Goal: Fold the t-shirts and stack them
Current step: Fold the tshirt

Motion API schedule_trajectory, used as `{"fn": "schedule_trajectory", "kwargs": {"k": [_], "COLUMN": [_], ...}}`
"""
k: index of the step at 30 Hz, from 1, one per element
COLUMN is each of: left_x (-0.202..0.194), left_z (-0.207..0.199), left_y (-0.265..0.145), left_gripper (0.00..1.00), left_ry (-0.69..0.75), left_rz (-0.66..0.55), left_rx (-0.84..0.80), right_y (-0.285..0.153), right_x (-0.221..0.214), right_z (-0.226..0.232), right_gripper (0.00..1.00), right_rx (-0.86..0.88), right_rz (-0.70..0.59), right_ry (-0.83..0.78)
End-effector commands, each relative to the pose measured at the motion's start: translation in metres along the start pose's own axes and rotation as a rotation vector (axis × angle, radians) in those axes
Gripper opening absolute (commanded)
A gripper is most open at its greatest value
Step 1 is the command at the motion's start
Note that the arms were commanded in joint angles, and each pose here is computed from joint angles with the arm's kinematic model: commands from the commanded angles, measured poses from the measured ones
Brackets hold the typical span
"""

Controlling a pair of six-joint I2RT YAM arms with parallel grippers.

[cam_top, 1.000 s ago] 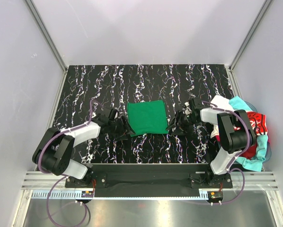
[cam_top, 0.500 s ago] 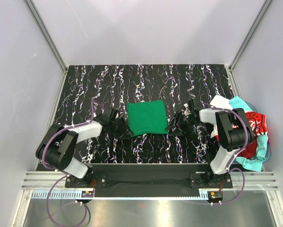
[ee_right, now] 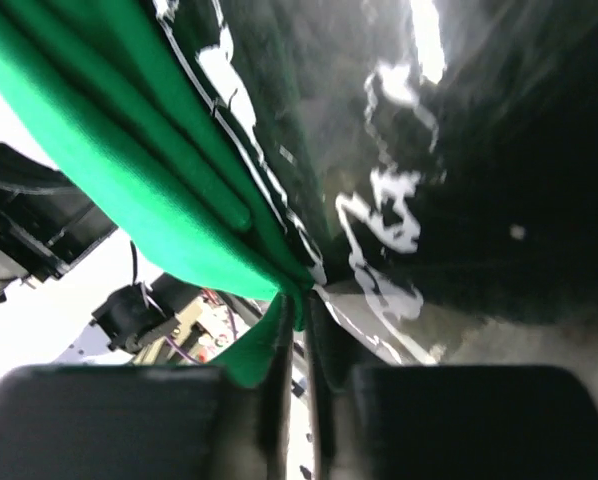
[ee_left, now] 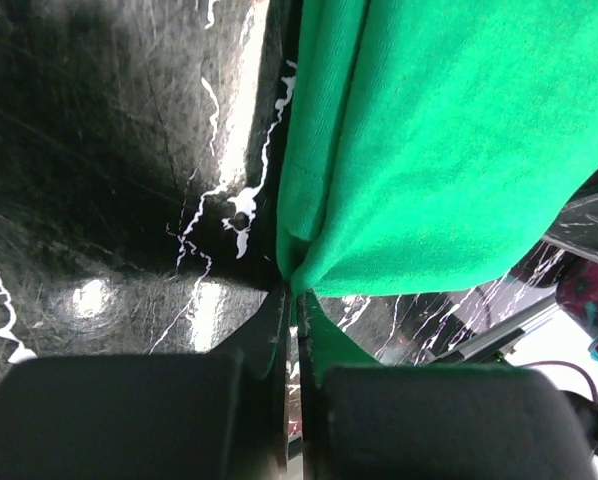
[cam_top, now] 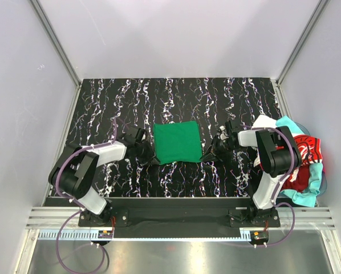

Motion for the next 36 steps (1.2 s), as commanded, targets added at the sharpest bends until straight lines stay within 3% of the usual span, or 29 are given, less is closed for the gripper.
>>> {"fn": "schedule_trajectory", "kwargs": {"k": [1, 2, 7, 15, 16, 17, 19, 20, 23, 28, 33, 36], "left_x": [0.009, 0.007, 0.007, 0.005, 0.005, 0.005, 0.002, 0.003, 0.004, 0.012, 0.030, 0.030], "left_z": [0.001, 0.004, 0.013, 0.012, 0.008, 0.004, -0.003, -0.011, -0.020, -0.044, -0.071, -0.067], "left_y": [0.000, 0.000, -0.004, -0.001, -0.002, -0.006, -0.013, -0.023, -0.041, -0.064, -0.046, -0.023], "left_gripper": [0.00, 0.00, 0.00, 0.00, 0.04, 0.19, 0.31, 0.42, 0.50, 0.45, 0.27, 0.21], "left_ry": [0.048, 0.053, 0.110, 0.165, 0.172, 0.184, 0.197, 0.224, 0.267, 0.334, 0.336, 0.307], "left_rz": [-0.020, -0.017, -0.015, 0.043, 0.056, 0.054, 0.063, 0.041, 0.023, -0.042, -0.078, -0.033], "left_rx": [0.058, 0.073, 0.147, 0.131, 0.107, 0.087, 0.063, 0.035, 0.011, -0.087, -0.279, -0.276], "right_y": [0.002, 0.001, -0.013, -0.014, -0.015, -0.016, -0.021, -0.024, -0.037, -0.056, -0.052, -0.046], "right_x": [0.011, 0.013, 0.011, 0.009, 0.009, 0.009, 0.008, 0.008, 0.005, 0.007, 0.022, 0.034], "right_z": [0.003, 0.005, -0.006, -0.012, -0.011, -0.010, -0.002, 0.002, 0.015, 0.037, 0.059, 0.071], "right_gripper": [0.04, 0.00, 0.00, 0.00, 0.00, 0.00, 0.05, 0.17, 0.32, 0.55, 0.52, 0.52], "right_rx": [-0.044, -0.061, -0.202, -0.232, -0.237, -0.236, -0.221, -0.215, -0.218, -0.206, -0.121, -0.083], "right_rz": [-0.046, -0.054, -0.097, -0.090, -0.093, -0.090, -0.085, -0.089, -0.112, -0.180, -0.198, -0.207], "right_ry": [-0.054, -0.063, -0.125, -0.139, -0.143, -0.149, -0.165, -0.175, -0.209, -0.271, -0.299, -0.306]}}
Point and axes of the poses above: each gripper's point midway between its finger pads, its own y axis out along the fingers, its own z axis along the line the jaws close on, x = y × z, the point moved 7 cm from there along -y, back along the fingers, and after that the axes turned 10 degrees about y, right-handed, at the moved point
